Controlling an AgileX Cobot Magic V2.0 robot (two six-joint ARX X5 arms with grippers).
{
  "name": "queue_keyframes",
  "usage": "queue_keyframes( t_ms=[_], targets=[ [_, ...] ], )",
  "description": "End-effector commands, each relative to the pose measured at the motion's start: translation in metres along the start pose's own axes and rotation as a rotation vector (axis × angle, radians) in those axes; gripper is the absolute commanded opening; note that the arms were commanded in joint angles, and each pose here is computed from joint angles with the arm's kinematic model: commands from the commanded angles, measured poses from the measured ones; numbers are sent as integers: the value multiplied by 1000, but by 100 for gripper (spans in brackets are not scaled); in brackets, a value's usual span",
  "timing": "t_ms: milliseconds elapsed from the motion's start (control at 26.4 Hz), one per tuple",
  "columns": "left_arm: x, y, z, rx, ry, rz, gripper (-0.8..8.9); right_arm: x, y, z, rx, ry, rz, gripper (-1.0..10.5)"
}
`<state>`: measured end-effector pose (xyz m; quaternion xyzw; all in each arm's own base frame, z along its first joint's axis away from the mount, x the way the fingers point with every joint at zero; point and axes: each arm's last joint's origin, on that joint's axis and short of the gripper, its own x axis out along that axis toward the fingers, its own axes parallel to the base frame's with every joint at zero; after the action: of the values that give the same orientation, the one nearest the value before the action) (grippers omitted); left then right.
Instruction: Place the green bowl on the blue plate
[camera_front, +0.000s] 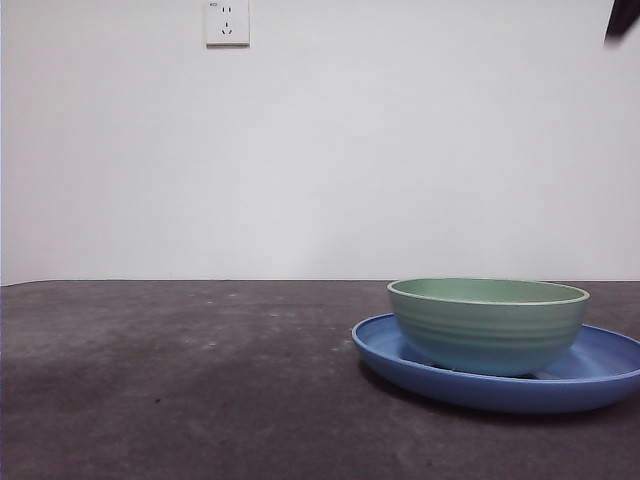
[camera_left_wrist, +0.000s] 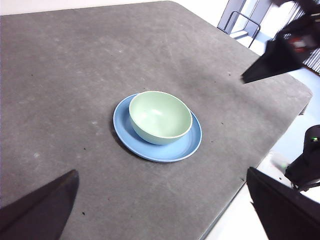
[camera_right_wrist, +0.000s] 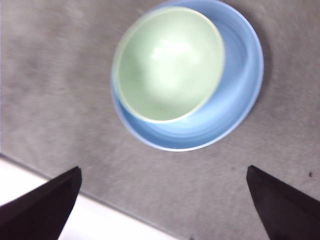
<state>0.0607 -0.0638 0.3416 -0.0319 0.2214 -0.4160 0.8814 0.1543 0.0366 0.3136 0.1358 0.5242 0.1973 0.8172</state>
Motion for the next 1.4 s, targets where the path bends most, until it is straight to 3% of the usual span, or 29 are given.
queue_keyframes(
  t_ms=[38,416,605,795,1022,1211,1400],
  targets=[
    [-1,-1,3,3,-9,-10,599,14,-12,19,-6,25,-28,596],
    [-1,-1,3,3,-10,-10,599,62,-69,61,77,54,-80,484],
    [-1,-1,3,3,-9,-10,599,86,-90,69,97,100,-63,421],
    [-1,-1,3,3,-9,-10,599,112,-102,75,105,135,2,344],
    [-1,-1,3,3,-9,-10,599,142,-114,76,129,203,21,261],
    [-1,-1,3,3,-10,-10,599,162,-118,74,140,244,81,259],
    [-1,-1,3,2,-9,-10,599,172,-114,74,107,261,93,136]
  ],
)
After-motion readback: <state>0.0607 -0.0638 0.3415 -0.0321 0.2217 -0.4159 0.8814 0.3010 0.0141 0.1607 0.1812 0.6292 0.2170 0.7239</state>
